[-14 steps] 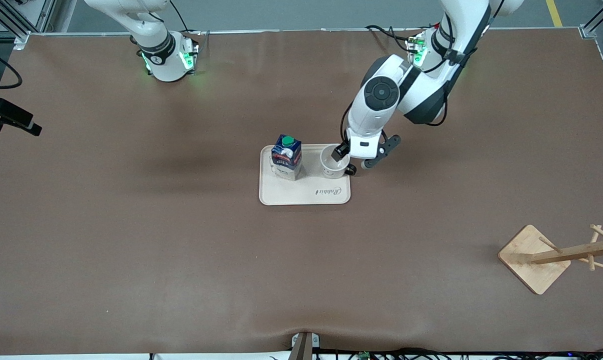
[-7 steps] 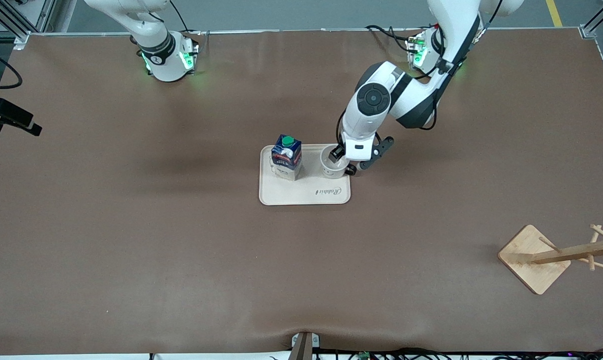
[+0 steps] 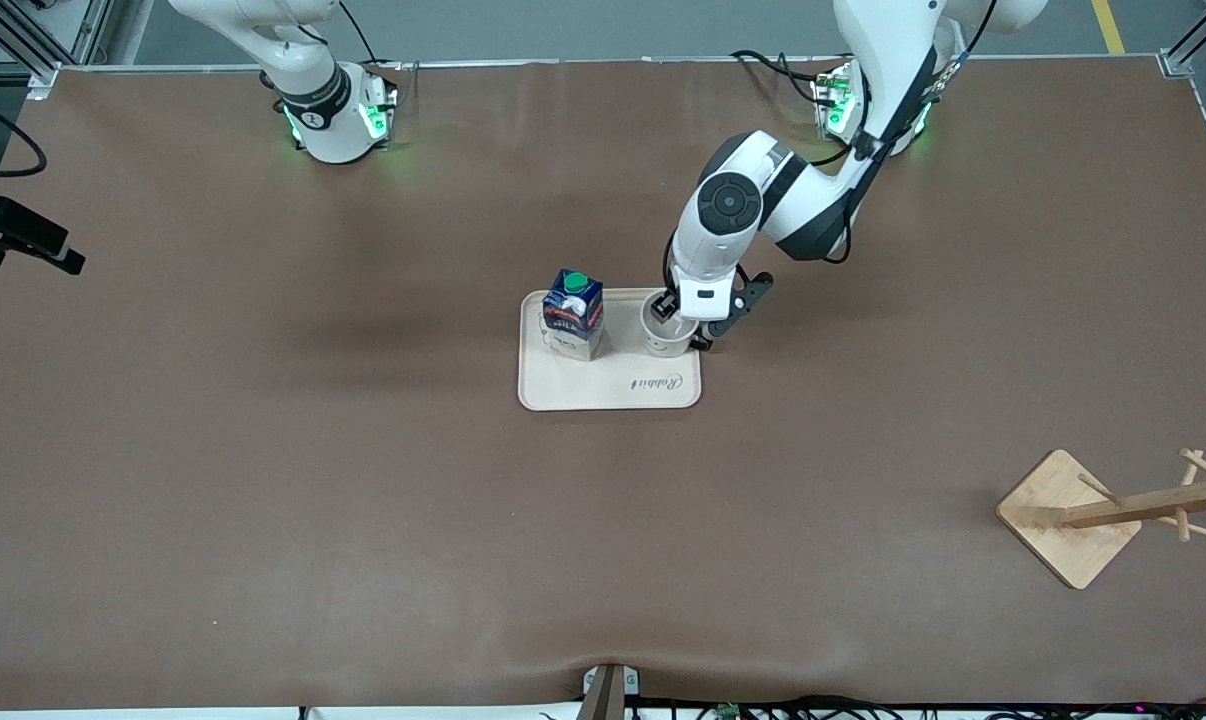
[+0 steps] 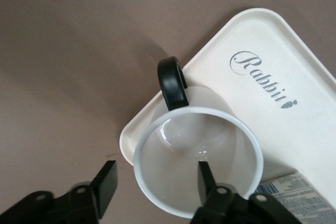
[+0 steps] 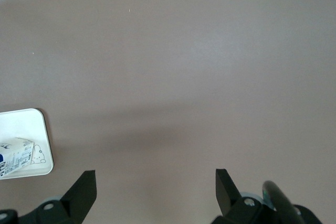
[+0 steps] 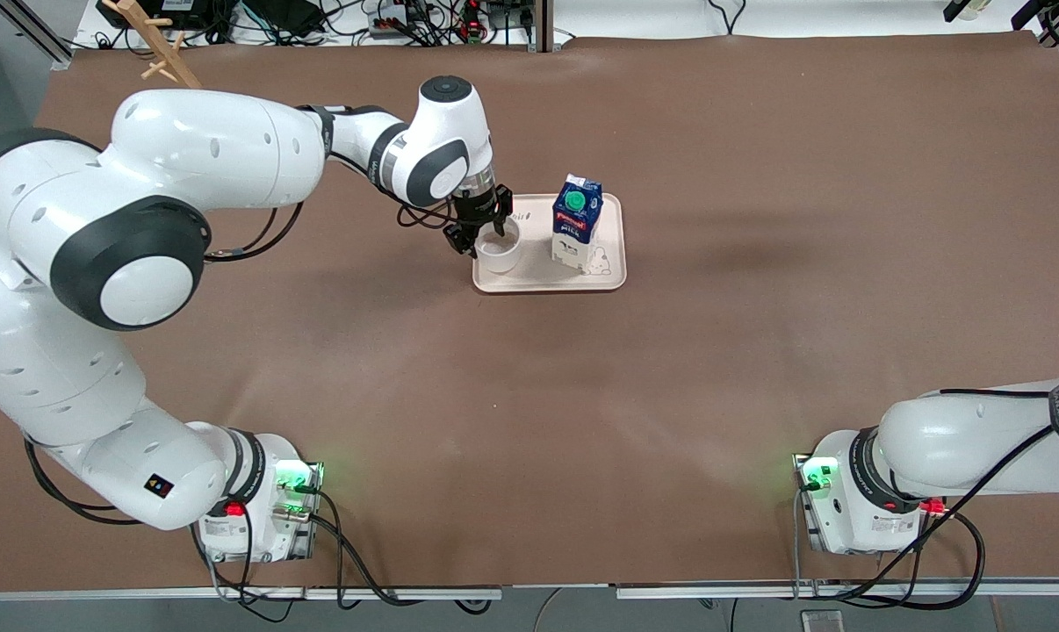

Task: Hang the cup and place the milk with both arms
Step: 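Lower the left gripper into the mug rim and grasp it, then lift the mug with the left gripper while the right gripper grasps the milk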

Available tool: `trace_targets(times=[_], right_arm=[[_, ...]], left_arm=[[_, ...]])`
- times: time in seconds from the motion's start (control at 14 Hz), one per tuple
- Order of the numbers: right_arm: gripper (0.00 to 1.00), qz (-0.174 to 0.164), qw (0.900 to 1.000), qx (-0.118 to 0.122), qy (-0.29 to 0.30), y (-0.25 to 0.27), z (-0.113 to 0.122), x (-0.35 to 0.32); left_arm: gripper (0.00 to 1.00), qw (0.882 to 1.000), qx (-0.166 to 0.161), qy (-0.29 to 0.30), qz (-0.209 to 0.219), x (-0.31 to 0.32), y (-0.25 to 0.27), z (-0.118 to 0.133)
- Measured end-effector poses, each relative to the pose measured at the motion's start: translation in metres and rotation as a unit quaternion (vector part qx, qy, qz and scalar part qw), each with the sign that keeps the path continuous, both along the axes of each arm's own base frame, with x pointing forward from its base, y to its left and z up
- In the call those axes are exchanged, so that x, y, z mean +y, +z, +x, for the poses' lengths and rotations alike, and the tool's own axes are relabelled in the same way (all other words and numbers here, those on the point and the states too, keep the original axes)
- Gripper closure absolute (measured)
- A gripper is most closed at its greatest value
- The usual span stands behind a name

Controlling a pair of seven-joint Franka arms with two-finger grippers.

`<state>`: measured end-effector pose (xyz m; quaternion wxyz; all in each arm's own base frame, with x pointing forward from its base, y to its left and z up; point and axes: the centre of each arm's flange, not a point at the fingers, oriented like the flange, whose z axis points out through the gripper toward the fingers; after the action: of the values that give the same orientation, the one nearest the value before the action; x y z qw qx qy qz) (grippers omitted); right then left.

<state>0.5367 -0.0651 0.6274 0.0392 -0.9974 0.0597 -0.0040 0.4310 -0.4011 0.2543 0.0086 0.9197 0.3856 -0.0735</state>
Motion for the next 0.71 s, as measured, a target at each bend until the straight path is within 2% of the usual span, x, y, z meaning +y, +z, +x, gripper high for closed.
trace_targets(times=[0.5,0.57,0.71], right_arm=[[0.00,0.002,1.000,0.029,0.001,-0.026,0.012,0.000],[0.00,0.002,0.999,0.038,0.002,-0.035,0.015,0.001],[0.00,0.003,0.998,0.058,0.009,-0.057,0.026,0.009]], left_arm=[[0.41,1.000,-0.002,0.019,-0.001,-0.001,-0.024,0.002],[0.48,1.000,-0.001,0.020,-0.001,-0.001,-0.027,0.002],[0.71,1.000,0.001,0.020,0.001,-0.001,-0.031,0.001]])
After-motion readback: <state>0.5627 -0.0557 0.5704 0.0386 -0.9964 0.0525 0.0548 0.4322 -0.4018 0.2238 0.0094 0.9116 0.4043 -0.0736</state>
